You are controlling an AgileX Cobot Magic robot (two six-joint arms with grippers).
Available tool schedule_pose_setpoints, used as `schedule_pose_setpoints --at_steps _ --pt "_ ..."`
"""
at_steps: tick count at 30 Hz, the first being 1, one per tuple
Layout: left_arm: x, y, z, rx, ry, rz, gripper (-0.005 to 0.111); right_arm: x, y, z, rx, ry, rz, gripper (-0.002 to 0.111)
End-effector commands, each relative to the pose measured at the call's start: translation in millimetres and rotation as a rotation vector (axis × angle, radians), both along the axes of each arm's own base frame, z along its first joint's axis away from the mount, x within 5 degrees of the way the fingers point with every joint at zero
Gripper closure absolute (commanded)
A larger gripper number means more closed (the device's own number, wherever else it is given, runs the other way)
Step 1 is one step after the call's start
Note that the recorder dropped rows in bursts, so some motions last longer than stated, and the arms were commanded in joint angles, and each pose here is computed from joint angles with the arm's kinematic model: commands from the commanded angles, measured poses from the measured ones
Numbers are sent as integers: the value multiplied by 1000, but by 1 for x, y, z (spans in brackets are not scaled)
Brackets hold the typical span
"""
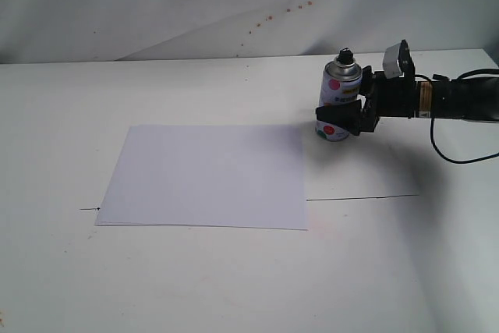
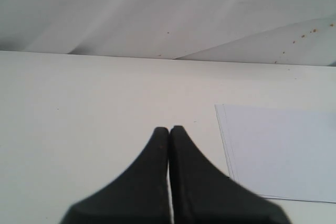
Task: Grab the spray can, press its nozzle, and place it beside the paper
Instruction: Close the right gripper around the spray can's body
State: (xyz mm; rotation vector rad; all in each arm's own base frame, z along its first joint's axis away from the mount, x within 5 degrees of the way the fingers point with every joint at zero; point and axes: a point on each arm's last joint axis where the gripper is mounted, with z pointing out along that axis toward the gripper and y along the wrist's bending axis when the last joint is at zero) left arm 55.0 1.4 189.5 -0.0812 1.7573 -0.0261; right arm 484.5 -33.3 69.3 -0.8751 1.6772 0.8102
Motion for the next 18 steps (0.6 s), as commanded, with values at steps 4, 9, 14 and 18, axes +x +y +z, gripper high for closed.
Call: schedule_pose_setpoints --at_steps 4,9,14,18 --pt "0 0 0 0 -10 -3 107 1 3 3 12 -2 7 10" --pt "0 0 0 0 -10 -3 107 2 8 3 12 -2 18 10" --pt "0 0 0 0 -10 -3 107 2 8 4 16 0 14 10" --pt "0 0 0 0 -10 -3 107 2 8 3 18 9 15 13"
